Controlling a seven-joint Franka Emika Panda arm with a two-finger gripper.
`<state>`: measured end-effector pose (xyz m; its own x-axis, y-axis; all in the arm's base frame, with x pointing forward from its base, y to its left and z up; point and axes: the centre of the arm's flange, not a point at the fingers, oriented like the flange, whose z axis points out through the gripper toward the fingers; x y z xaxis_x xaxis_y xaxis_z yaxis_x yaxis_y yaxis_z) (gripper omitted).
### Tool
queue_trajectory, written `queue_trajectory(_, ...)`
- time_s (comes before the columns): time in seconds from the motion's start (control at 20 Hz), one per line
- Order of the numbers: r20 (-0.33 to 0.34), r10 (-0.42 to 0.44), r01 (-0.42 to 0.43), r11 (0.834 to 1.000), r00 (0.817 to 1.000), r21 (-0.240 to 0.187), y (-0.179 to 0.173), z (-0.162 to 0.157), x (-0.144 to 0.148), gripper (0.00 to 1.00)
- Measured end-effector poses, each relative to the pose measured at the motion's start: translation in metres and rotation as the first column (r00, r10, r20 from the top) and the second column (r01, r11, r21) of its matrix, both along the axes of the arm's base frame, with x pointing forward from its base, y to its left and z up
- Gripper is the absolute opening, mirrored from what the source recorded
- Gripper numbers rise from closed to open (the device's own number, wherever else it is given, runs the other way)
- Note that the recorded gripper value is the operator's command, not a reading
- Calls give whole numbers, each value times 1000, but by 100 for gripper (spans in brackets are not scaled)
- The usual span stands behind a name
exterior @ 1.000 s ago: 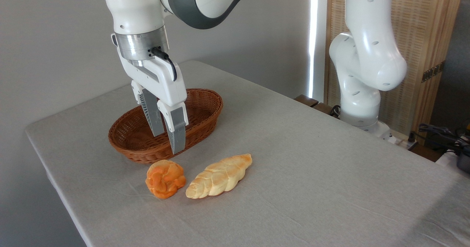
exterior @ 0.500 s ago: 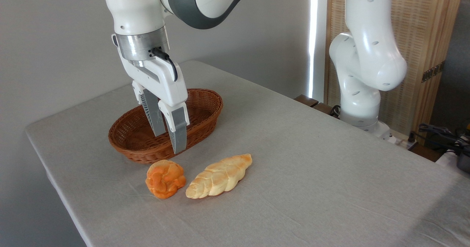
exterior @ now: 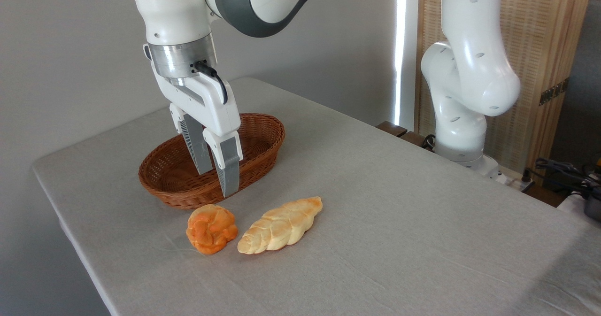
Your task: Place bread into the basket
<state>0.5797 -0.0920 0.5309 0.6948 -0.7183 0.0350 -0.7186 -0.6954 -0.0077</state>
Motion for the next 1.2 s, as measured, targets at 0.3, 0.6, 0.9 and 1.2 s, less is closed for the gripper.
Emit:
queue_trajectory(0.3, 24, -3, 3, 1000, 1000, 1, -2, -13, 9, 100)
queue_trajectory(0.6, 43, -4, 4, 1000, 999, 10, -5, -64, 21, 100)
queue_trajectory(0.9, 21, -29, 28, 999, 999, 20, -22, -98, 28, 44)
queue_trajectory(1.2, 18, -91, 90, 996, 996, 25, -22, -102, 29, 20)
